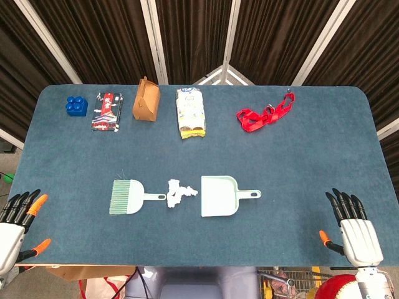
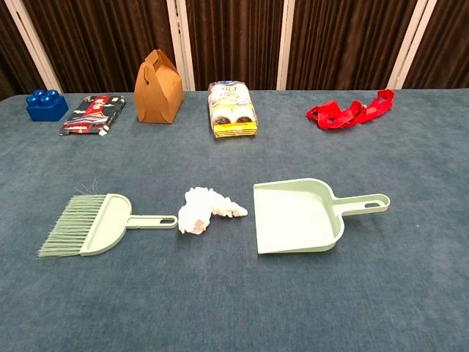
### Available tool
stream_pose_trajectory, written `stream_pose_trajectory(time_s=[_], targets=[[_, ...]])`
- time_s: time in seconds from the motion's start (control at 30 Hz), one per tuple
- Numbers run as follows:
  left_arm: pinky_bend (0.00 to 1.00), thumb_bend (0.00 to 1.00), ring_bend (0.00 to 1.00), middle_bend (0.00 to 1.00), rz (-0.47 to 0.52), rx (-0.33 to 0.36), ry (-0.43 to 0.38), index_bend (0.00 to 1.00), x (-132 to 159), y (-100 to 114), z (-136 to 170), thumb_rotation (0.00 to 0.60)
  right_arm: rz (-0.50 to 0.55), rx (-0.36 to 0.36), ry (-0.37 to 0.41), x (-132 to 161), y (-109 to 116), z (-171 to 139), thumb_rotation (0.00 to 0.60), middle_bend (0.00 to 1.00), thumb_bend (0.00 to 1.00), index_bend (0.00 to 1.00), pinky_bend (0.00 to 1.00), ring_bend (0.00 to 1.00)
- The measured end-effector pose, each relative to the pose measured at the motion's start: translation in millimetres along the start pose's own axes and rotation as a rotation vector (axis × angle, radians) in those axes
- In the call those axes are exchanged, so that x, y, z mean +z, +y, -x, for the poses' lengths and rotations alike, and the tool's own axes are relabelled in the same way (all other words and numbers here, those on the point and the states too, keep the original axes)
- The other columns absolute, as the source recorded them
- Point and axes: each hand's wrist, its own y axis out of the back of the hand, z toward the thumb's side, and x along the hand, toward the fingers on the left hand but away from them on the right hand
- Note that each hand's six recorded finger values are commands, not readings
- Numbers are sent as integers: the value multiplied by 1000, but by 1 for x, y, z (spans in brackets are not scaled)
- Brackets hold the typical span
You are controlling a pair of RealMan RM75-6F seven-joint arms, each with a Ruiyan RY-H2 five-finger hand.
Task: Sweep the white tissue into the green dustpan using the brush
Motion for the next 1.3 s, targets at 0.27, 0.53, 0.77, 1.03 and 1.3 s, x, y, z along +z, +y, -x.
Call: stream_pose_trajectory(time_s=[0.27,0.53,0.77,1.03,1.3], targets=[[48,0,0,0,-4,-13,7,0,-1,0,1,600,1,5,-6,-2,0,-1,600,0,307,0,0,0],[47,0,0,0,-6,-17,21,0,-3,0,0,600,6,23,-16,-4,-2,0,600,0,306,0,0,0],[47,0,0,0,-8,-5,62,0,-12,4,-1,600,12,5,-57,-9,2,7,600,0,307,0,0,0],[47,0,0,0,-10,3,95,0,-20,8,0,600,30,-5,-81,-10,4,12,600,0,307,0,0,0],[47,0,0,0,-10,-13,91,0,-18,5,-1,600,61,8,-38,12,0,42,600,539,307,14,595,552]])
